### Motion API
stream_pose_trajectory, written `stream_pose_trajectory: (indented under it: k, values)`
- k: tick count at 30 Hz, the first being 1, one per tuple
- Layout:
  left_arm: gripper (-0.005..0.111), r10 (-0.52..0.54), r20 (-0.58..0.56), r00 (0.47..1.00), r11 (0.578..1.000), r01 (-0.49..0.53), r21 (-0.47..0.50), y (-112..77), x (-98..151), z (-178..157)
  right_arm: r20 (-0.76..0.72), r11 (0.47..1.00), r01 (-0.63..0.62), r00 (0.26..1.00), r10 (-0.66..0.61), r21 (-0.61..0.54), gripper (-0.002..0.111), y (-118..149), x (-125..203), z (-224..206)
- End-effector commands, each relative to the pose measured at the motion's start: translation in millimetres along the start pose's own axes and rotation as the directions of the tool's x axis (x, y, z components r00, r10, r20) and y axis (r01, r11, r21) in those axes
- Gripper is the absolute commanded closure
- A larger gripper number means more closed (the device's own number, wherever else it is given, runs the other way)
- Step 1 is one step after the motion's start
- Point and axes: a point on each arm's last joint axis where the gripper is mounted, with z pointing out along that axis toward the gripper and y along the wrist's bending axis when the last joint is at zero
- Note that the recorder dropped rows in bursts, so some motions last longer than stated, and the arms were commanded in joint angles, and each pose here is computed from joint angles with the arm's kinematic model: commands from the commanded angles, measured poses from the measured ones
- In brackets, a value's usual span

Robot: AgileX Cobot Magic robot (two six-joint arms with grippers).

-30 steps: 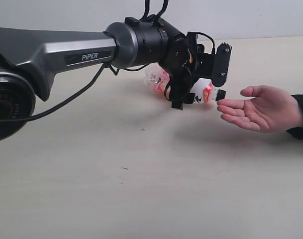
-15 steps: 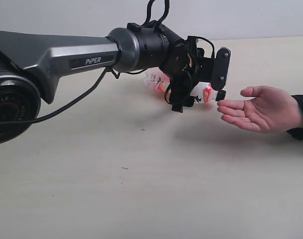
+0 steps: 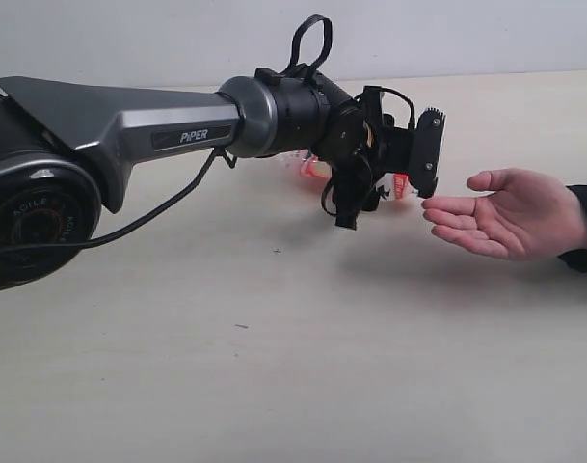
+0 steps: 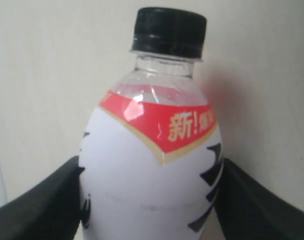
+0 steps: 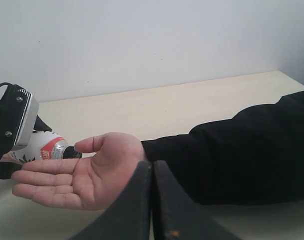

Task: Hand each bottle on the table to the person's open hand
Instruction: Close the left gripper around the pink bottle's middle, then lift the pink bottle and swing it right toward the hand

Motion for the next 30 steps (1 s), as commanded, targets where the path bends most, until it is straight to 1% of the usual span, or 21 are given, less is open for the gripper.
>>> stream_pose_trajectory:
  k: [1,4,5,8,10,14,16,20,24,27,30]
  values:
    - [0.076,-0.013,0.003,1.0,1.0,0.013,-0.005,1.5,-2.3,-2.3,0.009,1.0,0.004,1.0,-0.004,-0.004,0.108,0.1,0.5,0.0]
    - [0.106,-0.013,-0.004,1.0,1.0,0.013,0.005,0.5,-1.7,-2.3,0.009,1.0,0.004,1.0,-0.004,-0.004,0.108,0.1,0.5,0.0]
    - [0.106,-0.019,-0.006,1.0,1.0,0.019,0.009,0.2,-1.5,-2.3,0.009,1.0,0.004,1.0,-0.004,-0.004,0.108,0.1,0.5,0.0]
    - [0.107,-0.086,-0.004,0.996,0.996,0.086,0.0,3.0,-2.4,-5.8,0.009,1.0,0.004,1.0,-0.004,-0.004,0.108,0.1,0.5,0.0]
    - [0.107,-0.136,0.002,0.991,0.991,0.136,-0.012,7.4,-3.6,-10.7,0.009,1.0,0.004,1.0,-0.004,-0.004,0.108,0.1,0.5,0.0]
    - [0.107,-0.176,-0.001,0.984,0.983,0.176,-0.055,18.8,-4.6,-24.4,0.009,1.0,0.004,1.0,-0.004,-0.004,0.108,0.1,0.5,0.0]
    - [0.107,-0.213,-0.003,0.977,0.973,0.211,-0.091,26.4,-5.9,-34.0,0.009,1.0,0.004,1.0,-0.004,-0.004,0.108,0.1,0.5,0.0]
    - [0.107,-0.332,0.037,0.942,0.933,0.334,-0.135,41.6,-9.6,-56.3,0.009,1.0,0.004,1.0,-0.004,-0.004,0.108,0.1,0.5,0.0]
    - [0.107,-0.431,0.069,0.9,0.887,0.437,-0.149,52.4,-15.6,-79.8,0.009,1.0,0.004,1.0,-0.004,-0.004,0.108,0.1,0.5,0.0]
    - [0.107,-0.523,0.076,0.849,0.837,0.528,-0.139,56.3,-21.1,-97.5,0.009,1.0,0.004,1.0,-0.004,-0.004,0.108,0.1,0.5,0.0]
    - [0.107,-0.611,0.049,0.79,0.782,0.612,-0.12,56.2,-25.8,-114.1,0.009,1.0,0.004,1.0,-0.004,-0.004,0.108,0.1,0.5,0.0]
